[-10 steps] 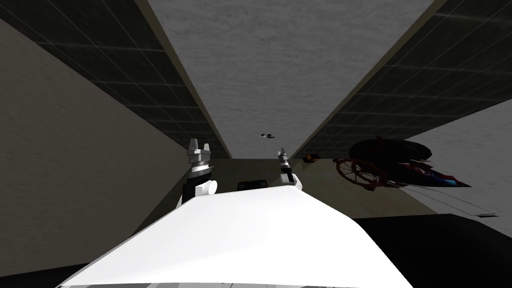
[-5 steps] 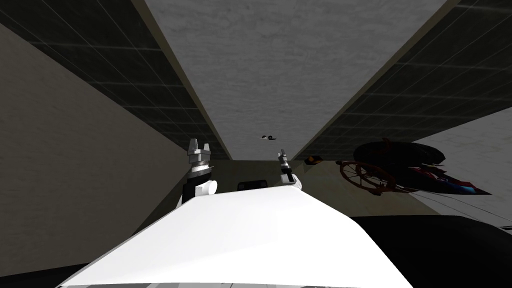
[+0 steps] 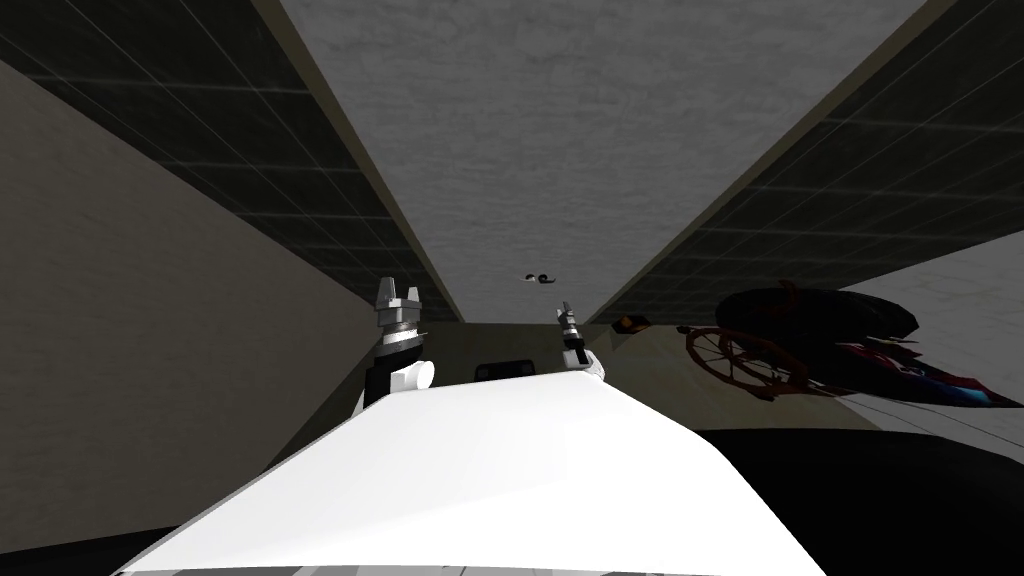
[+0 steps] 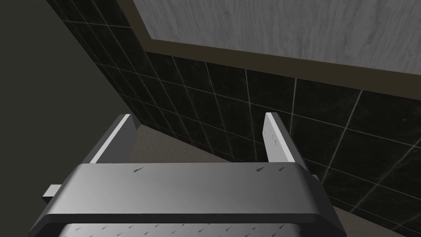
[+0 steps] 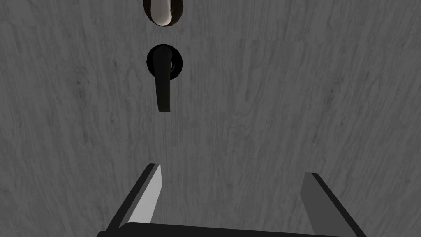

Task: Pull the door open

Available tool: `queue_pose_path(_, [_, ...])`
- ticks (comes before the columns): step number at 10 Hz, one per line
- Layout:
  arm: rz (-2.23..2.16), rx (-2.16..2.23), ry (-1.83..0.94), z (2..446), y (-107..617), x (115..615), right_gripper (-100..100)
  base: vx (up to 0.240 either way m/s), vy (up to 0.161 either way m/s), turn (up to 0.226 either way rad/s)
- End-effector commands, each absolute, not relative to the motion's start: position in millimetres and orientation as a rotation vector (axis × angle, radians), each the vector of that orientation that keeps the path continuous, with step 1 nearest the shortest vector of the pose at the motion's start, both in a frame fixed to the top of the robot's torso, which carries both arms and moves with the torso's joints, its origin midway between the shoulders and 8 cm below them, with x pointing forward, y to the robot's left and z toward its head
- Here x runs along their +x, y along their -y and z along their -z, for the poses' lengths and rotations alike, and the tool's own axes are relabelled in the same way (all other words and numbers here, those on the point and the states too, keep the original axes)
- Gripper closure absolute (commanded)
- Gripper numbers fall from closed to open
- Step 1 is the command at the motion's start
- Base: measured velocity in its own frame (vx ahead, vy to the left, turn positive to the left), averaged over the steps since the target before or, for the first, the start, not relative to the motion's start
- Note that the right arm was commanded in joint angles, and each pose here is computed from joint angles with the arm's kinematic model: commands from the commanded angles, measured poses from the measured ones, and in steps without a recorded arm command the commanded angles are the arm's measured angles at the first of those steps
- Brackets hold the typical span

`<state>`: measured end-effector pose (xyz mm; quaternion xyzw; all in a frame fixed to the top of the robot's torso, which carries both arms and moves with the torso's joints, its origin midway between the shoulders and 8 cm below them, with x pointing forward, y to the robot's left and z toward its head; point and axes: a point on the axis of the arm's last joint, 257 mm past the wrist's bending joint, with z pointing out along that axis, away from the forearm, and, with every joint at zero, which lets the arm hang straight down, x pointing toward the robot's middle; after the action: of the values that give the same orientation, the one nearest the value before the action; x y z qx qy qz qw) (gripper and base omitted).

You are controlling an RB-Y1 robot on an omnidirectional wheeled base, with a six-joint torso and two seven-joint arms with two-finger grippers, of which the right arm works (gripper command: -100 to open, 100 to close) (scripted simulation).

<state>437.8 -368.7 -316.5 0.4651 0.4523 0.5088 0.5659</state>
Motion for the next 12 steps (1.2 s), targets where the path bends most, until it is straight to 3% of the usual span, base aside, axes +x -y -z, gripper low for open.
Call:
queue_pose_path(1, [-1.188,1.113,-1.073,326.5,373.2,437.6,-100,0.1,0.006,0.013])
queue_pose_path(12, [-1.138,1.221,-1.112,375.9,400.6,429.2,-100,0.098,-0.004,0.013])
